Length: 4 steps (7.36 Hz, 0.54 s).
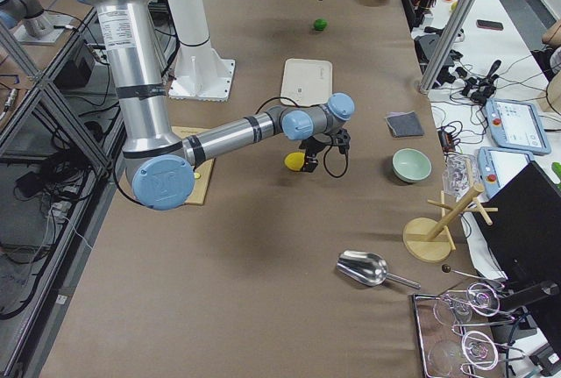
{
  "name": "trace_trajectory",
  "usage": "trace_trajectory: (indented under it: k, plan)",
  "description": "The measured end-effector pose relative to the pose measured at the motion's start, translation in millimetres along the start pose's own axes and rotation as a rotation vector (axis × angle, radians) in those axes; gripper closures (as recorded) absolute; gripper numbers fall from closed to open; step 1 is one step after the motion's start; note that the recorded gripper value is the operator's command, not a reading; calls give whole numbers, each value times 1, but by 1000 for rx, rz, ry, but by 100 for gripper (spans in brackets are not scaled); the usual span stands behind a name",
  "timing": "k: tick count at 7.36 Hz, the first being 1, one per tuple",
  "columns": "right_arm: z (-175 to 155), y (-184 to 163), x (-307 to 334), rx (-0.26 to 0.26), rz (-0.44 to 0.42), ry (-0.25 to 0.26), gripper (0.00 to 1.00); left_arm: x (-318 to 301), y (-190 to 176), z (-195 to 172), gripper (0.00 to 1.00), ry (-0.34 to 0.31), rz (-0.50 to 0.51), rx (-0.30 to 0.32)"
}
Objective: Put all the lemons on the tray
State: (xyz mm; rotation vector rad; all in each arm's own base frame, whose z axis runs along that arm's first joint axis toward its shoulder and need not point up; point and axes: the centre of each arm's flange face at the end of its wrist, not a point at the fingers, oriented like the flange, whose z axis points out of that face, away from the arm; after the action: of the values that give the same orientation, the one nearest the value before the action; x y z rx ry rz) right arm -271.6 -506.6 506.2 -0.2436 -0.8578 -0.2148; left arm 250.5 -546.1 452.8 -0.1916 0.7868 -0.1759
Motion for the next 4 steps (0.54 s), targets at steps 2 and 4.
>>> trace_trajectory:
  k: [2, 4]
  plan:
    - [9, -7, -7, -16, -6, 3, 6, 40, -7, 31, 3, 0, -3, 16]
    - [24, -10, -18, -40, -20, 10, 6, 44, -9, 51, 6, 14, 25, 32]
